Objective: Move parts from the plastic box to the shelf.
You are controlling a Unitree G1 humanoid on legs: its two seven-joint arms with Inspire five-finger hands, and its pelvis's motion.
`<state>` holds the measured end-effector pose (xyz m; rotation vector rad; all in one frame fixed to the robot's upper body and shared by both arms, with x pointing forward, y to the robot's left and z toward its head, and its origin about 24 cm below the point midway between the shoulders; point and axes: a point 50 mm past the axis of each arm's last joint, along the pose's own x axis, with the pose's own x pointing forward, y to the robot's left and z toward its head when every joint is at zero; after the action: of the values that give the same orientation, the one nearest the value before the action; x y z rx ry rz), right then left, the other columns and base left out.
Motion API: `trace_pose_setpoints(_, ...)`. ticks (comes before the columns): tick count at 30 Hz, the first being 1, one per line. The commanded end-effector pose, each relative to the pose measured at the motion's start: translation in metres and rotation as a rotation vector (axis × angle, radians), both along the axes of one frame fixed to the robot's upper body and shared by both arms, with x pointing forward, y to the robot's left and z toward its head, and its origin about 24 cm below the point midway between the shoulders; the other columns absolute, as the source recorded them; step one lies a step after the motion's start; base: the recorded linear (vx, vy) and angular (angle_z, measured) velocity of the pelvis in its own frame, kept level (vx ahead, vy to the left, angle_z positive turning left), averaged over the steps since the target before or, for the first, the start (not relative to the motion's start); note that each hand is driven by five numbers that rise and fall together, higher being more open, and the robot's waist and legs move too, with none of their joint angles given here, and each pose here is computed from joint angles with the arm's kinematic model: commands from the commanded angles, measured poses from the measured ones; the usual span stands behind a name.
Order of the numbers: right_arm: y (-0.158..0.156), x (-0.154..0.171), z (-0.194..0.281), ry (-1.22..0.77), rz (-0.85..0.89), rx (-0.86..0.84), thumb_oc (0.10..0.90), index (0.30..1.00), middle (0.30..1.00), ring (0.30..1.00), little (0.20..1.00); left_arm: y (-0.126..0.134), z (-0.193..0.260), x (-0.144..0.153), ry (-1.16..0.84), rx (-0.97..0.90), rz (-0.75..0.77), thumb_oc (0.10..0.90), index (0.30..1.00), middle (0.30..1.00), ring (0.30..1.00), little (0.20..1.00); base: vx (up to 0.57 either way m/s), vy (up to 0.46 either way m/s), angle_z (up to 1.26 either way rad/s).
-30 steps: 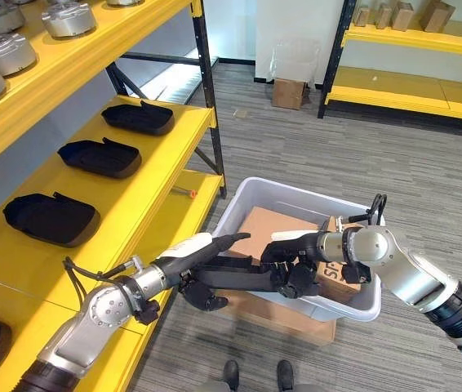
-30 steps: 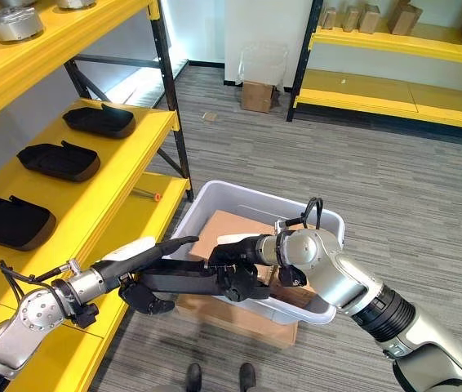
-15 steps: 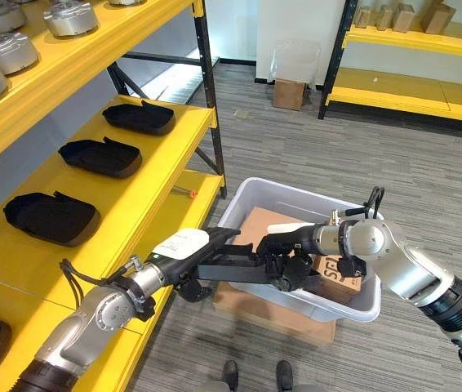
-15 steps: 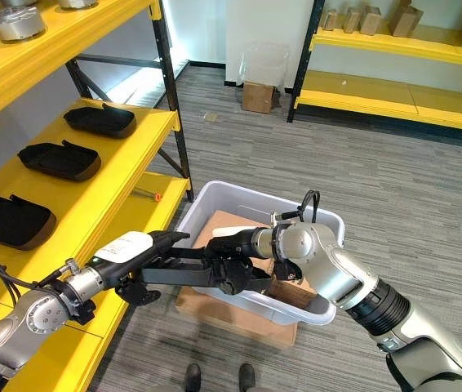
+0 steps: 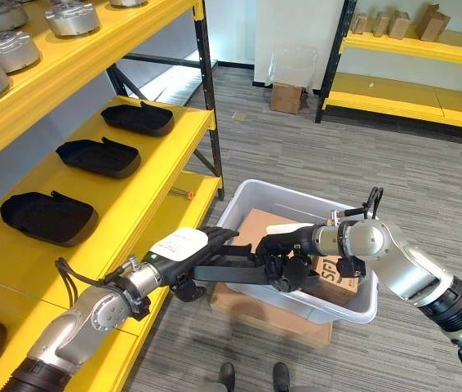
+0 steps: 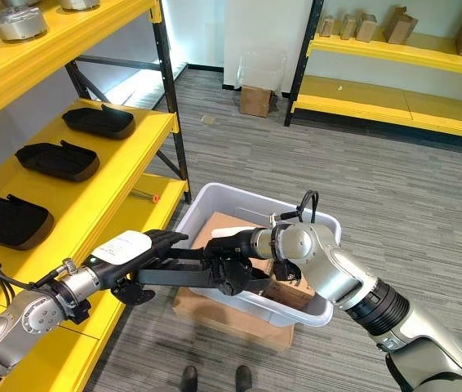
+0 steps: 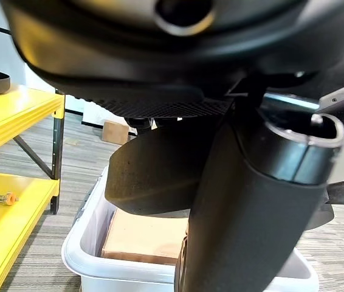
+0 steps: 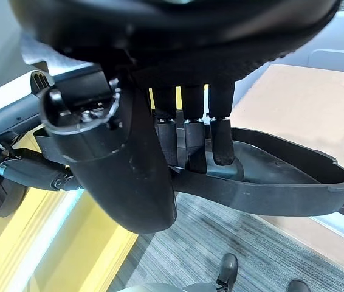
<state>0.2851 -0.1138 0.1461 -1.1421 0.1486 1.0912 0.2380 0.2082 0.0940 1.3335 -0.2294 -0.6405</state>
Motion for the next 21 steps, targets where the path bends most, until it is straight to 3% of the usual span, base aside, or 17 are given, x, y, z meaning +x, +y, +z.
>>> trace_pose_setpoints(1,0.034,-0.001,0.04,-0.142,0.188,0.068,0.4,0.3,0.3,0.3,0.3,-0.007,0.037,0.018,-0.165,-0.086,-0.038,0.9,1.0,1.0,1.0,1.0,0.0,0.0,0.0)
trace_pose_setpoints(4,0.034,-0.001,0.041,-0.147,0.194,0.067,0.4,0.3,0.3,0.3,0.3,-0.008,0.033,0.019,-0.137,-0.098,-0.034,0.9,1.0,1.0,1.0,1.0,0.0,0.0,0.0)
trace_pose_setpoints(5,0.035,-0.002,0.042,-0.15,0.198,0.064,0.4,0.3,0.3,0.3,0.3,-0.01,0.032,0.019,-0.11,-0.107,-0.034,0.867,0.953,0.953,0.953,0.953,0.0,0.0,0.0)
trace_pose_setpoints(6,0.035,-0.002,0.042,-0.152,0.199,0.063,0.4,0.3,0.3,0.3,0.3,-0.01,0.032,0.019,-0.097,-0.112,-0.035,0.867,0.953,0.953,0.953,0.953,0.0,0.0,0.0)
trace_pose_setpoints(7,0.034,-0.001,0.043,-0.152,0.201,0.064,0.4,0.3,0.3,0.3,0.3,-0.011,0.031,0.018,-0.091,-0.12,-0.041,0.678,0.69,0.69,0.69,0.69,0.0,0.0,0.0)
trace_pose_setpoints(8,0.034,-0.002,0.043,-0.153,0.204,0.063,0.4,0.3,0.3,0.3,0.3,-0.011,0.03,0.019,-0.079,-0.125,-0.037,0.624,0.613,0.613,0.613,0.613,0.0,0.0,0.0)
trace_pose_setpoints(10,0.035,-0.003,0.044,-0.157,0.212,0.067,0.4,0.3,0.3,0.3,0.3,-0.012,0.027,0.019,-0.055,-0.135,-0.027,0.4,0.3,0.3,0.3,0.3,0.0,0.0,0.0)
trace_pose_setpoints(14,0.033,-0.005,0.047,-0.169,0.211,0.074,0.4,0.3,0.3,0.3,0.3,-0.009,0.014,0.019,0.052,-0.148,0.02,0.4,0.3,0.3,0.3,0.3,0.0,0.0,0.0)
trace_pose_setpoints(21,0.034,-0.007,0.044,-0.093,0.217,0.091,0.4,0.3,0.3,0.3,0.3,-0.011,0.008,0.02,0.062,-0.162,0.029,0.4,0.3,0.3,0.3,0.3,-0.01,0.004,0.0)
